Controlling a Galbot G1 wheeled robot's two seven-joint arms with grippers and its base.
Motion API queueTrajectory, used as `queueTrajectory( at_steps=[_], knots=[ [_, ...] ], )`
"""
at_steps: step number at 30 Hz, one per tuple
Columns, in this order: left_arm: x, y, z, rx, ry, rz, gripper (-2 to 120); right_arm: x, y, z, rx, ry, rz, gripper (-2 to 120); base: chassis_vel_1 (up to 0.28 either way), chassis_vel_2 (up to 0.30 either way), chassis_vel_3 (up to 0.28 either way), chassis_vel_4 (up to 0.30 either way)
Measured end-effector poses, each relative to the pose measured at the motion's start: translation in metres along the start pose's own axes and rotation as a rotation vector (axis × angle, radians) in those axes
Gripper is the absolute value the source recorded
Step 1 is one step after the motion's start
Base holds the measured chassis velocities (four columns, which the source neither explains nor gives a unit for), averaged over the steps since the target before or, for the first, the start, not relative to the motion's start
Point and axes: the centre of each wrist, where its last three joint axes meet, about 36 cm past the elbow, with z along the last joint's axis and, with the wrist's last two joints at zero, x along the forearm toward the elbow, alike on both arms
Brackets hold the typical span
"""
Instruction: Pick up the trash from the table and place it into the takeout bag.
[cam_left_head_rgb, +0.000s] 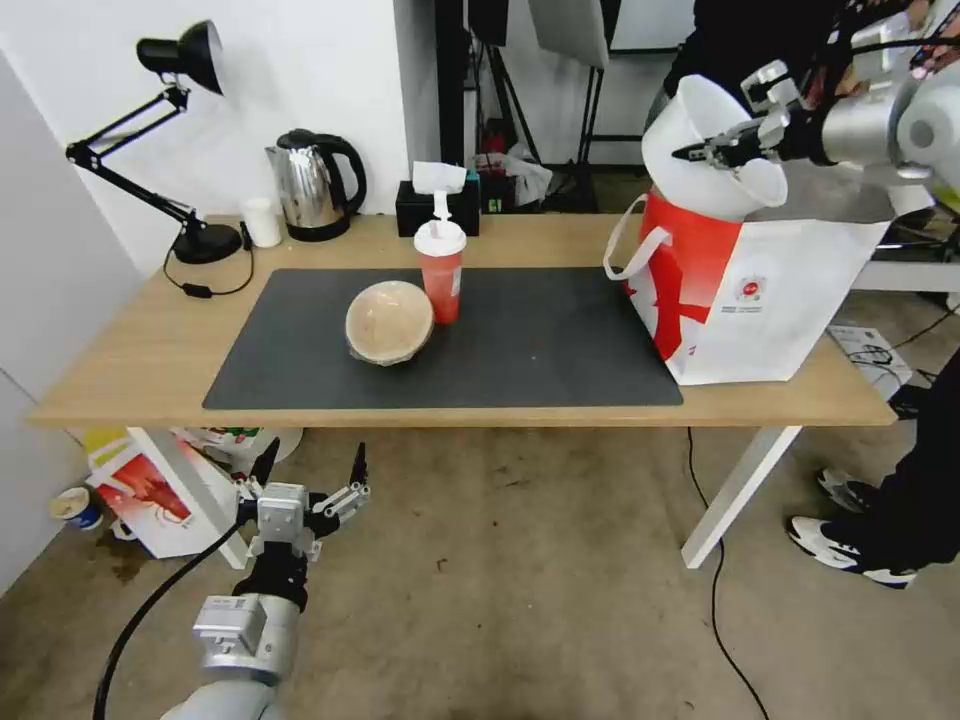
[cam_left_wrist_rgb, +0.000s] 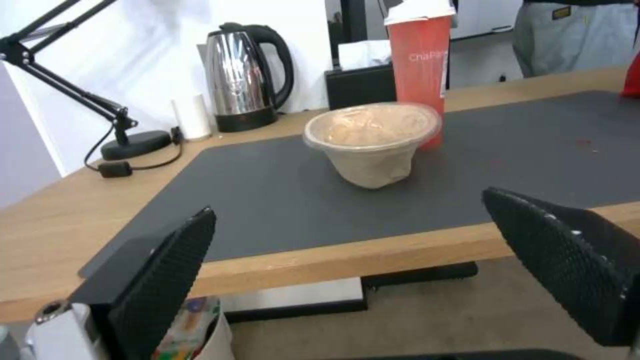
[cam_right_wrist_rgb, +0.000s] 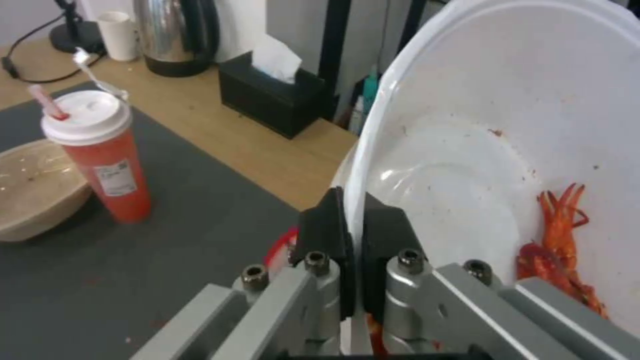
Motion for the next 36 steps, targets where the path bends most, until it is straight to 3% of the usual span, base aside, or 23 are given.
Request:
queueTrajectory(
  at_steps=[9,36],
  knots=[
    [0.000,0.000,0.000,0.000,0.000,0.000,100,-0.001,-0.004,0.017,-0.029,0.011,0.002,0,0.000,0.000,0.000,0.000],
    [0.000,0.000,0.000,0.000,0.000,0.000,100,-0.012,0.017,0.045,-0.035,0.037,-0.047,0,0.000,0.000,0.000,0.000]
  ],
)
